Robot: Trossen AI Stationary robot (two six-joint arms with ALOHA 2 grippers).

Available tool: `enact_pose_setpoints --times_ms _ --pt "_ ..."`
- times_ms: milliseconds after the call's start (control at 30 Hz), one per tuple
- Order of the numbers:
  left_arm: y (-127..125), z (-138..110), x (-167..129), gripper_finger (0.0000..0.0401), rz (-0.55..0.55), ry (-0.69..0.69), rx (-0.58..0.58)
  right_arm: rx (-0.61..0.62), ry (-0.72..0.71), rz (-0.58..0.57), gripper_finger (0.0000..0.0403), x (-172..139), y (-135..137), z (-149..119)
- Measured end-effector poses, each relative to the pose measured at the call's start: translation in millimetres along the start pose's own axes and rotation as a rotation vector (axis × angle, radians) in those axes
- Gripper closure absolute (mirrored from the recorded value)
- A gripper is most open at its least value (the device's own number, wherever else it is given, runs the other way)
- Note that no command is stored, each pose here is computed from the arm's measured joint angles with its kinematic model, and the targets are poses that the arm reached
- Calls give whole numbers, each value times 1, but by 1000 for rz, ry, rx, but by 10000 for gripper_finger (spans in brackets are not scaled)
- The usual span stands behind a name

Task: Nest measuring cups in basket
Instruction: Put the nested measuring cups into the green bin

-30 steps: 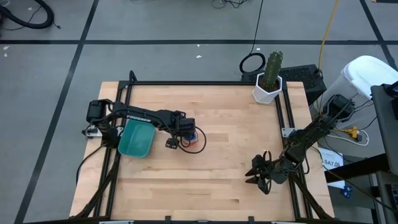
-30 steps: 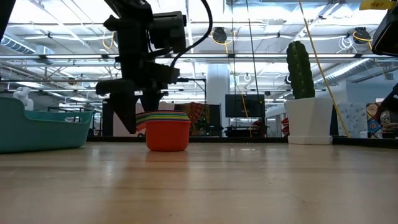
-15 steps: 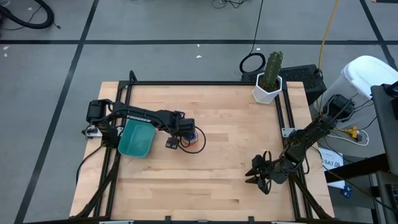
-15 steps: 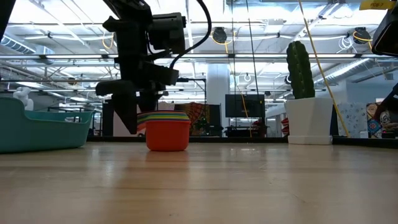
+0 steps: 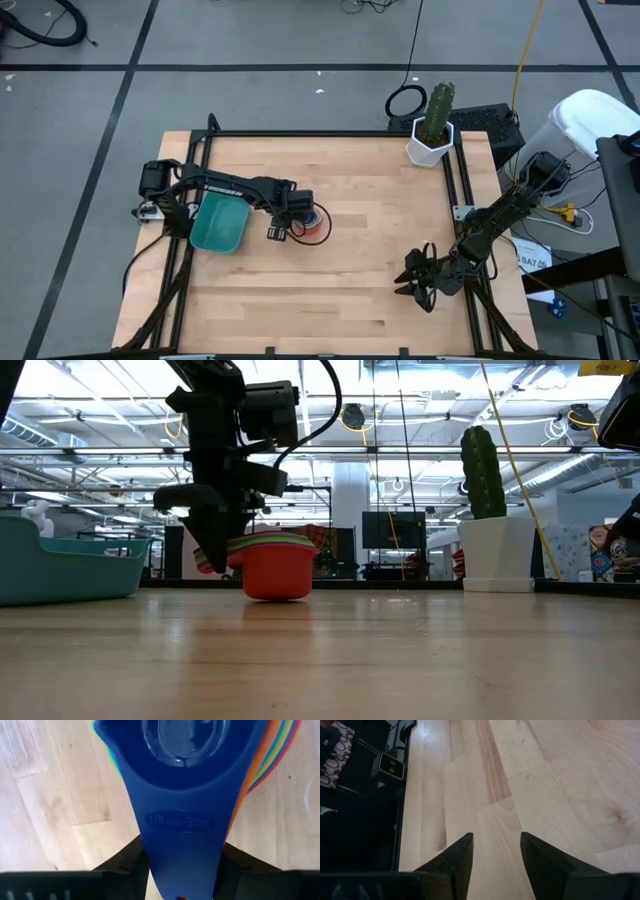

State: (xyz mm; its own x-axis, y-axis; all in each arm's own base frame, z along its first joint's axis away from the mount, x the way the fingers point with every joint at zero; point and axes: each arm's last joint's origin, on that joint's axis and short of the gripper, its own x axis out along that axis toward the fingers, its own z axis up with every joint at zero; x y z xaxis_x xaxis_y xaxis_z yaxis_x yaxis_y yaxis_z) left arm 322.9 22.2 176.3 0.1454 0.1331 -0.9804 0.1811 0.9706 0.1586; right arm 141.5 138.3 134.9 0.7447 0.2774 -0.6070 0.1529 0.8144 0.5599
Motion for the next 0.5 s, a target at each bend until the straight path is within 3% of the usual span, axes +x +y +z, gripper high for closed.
enact_pose_setpoints --times_ms 300,500 --pt "0 0 0 208 -5 -1 -13 9 -2 3 248 0 0 0" --pt "0 0 0 237 -5 0 -28 9 -2 3 248 0 0 0"
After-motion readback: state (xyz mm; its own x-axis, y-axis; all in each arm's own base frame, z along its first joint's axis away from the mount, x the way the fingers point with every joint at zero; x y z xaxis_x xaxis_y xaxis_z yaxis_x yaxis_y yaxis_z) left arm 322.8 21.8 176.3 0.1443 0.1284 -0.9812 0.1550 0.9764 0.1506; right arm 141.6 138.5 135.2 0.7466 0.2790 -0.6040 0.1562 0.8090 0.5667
